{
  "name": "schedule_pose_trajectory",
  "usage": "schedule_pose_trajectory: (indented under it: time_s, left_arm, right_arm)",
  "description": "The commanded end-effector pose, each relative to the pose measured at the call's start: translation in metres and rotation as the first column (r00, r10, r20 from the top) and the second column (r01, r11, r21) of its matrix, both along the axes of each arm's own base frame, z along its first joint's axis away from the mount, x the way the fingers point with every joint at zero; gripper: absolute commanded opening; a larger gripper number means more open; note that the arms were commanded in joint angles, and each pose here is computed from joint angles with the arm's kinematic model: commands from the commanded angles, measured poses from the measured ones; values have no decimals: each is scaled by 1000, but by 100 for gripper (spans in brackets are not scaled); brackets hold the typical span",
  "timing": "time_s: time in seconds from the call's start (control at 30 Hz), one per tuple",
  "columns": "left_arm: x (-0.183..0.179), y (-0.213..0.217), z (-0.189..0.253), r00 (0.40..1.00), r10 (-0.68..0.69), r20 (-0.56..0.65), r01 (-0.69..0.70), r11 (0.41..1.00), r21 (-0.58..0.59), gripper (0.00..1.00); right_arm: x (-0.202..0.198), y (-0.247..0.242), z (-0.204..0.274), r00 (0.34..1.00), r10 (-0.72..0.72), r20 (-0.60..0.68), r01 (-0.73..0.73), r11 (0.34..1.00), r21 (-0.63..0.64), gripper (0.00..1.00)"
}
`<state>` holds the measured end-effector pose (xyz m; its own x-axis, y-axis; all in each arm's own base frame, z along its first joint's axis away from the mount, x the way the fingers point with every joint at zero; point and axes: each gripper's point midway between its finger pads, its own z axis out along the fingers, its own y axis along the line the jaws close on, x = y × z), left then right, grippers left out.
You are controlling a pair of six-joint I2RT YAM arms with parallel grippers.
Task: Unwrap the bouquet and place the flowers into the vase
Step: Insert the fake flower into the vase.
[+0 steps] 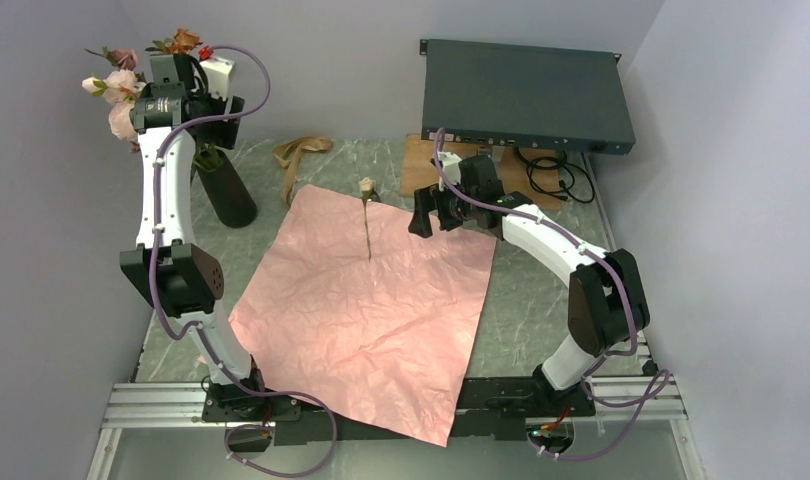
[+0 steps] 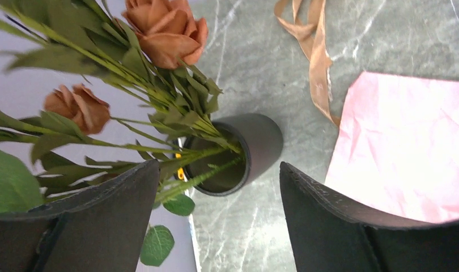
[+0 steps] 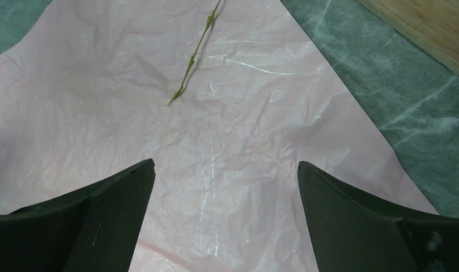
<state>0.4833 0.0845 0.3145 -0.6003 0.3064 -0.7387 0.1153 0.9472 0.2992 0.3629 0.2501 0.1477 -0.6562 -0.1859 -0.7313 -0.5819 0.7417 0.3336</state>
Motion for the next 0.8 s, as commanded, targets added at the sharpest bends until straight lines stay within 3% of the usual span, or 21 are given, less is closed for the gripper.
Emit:
schedule_pose_trajectory:
  time_s: [0.0, 0.1, 0.33, 0.6, 0.77]
  left_arm:
    - [-32, -10, 27, 1000, 4, -1, -4, 999, -39, 85]
    - [-46, -20, 25, 999, -19, -27, 17, 997, -82, 89]
    - [-70, -90, 5, 969, -228, -101, 204, 958, -203, 78]
    - [-61, -205, -37, 883, -444, -152, 354, 842, -406, 63]
    - [-58, -266, -74, 821, -510, -255, 275, 746, -607, 53]
  right_arm:
    - [6, 5, 21, 998, 26, 64, -27, 999, 21, 100]
    - [3, 4, 21, 997, 35, 66, -36, 999, 20, 100]
    - [-1, 5, 20, 997, 51, 61, -53, 998, 21, 100]
    - [-8, -1, 18, 997, 54, 52, -54, 999, -2, 100]
    - [-10, -12, 21, 995, 39, 90, -35, 998, -44, 100]
